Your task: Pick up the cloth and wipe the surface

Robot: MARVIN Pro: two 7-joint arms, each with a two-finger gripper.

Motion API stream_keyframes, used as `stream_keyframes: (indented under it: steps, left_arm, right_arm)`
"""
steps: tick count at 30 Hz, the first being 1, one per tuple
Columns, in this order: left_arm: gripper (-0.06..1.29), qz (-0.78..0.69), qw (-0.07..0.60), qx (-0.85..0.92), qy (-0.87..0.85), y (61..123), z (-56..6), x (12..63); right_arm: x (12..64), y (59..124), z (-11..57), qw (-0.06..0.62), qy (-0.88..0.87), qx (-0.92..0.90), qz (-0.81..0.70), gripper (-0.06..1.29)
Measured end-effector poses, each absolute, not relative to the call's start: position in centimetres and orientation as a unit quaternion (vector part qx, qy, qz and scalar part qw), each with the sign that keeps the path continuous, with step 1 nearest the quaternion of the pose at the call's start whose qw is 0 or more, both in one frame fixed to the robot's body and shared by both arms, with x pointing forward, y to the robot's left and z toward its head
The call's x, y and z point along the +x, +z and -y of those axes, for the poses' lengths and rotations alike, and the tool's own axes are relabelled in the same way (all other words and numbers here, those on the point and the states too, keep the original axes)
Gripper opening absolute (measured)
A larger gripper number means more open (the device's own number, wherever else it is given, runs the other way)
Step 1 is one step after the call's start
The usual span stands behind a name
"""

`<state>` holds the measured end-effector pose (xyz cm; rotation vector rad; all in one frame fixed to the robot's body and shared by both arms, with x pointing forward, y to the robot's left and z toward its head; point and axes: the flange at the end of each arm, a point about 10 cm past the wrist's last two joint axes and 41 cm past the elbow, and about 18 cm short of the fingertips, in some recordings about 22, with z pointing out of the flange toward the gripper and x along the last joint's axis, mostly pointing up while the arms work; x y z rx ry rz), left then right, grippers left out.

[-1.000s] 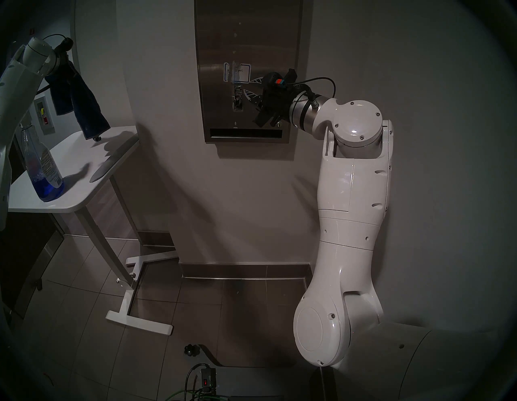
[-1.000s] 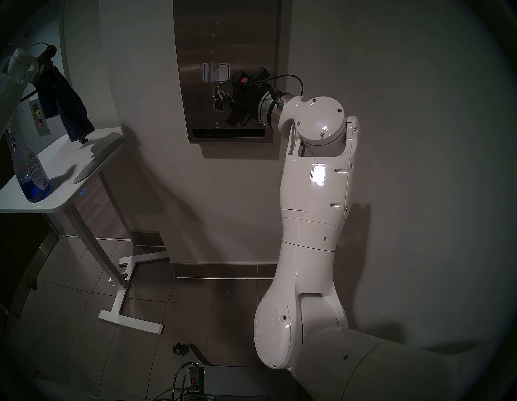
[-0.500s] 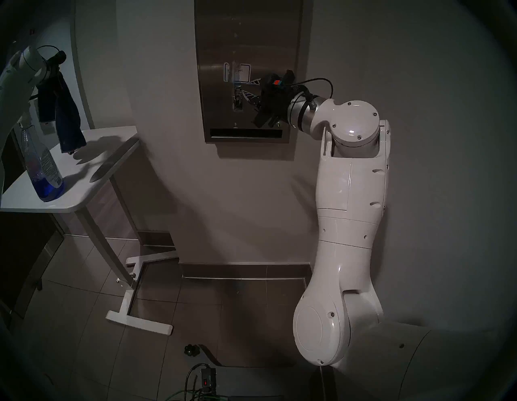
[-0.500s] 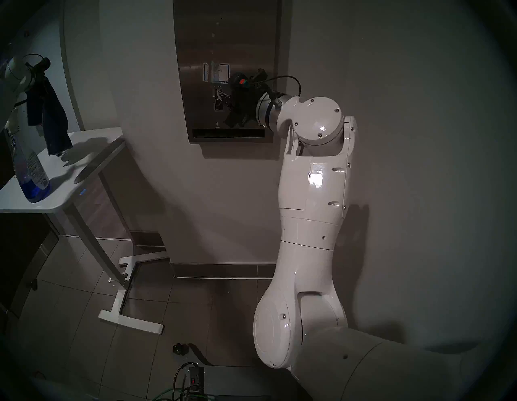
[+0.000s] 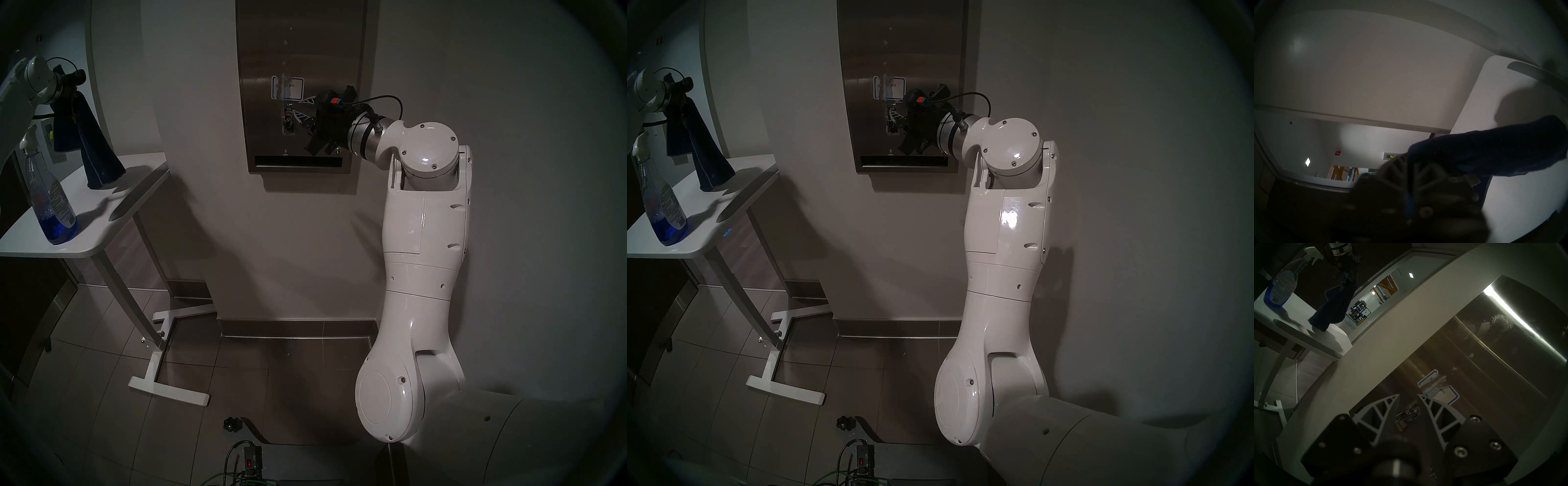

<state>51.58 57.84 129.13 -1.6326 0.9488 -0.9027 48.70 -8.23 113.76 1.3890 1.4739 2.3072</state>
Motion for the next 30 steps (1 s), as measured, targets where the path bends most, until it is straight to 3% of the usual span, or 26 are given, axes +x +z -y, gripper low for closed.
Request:
stream_keyframes:
  steps: [3, 4, 5, 6, 30]
  left_arm:
    - [-0.02, -0.415, 0.496, -0.67, -0.364, 129.4, -57.6, 51.4]
    - [0.4, -0.423, 0.494, -0.668, -0.361, 129.5, -57.6, 51.3]
    - [1.08, -0.432, 0.491, -0.666, -0.359, 129.7, -57.4, 51.2]
    - [1.24, -0.437, 0.49, -0.665, -0.357, 129.8, -57.4, 51.2]
    - [1.26, -0.561, 0.434, -0.64, -0.295, 132.1, -57.5, 47.8]
  right_arm:
    - [48.7, 113.7, 8.3, 0.036, 0.751, 0.453, -0.479, 0.39]
    - [48.8, 113.7, 8.3, 0.035, 0.751, 0.453, -0.479, 0.39]
    - [48.8, 113.7, 8.3, 0.035, 0.751, 0.453, -0.479, 0.39]
    - [48.8, 113.7, 8.3, 0.035, 0.751, 0.453, -0.479, 0.39]
    - [49.0, 113.3, 8.7, 0.035, 0.75, 0.458, -0.476, 0.39]
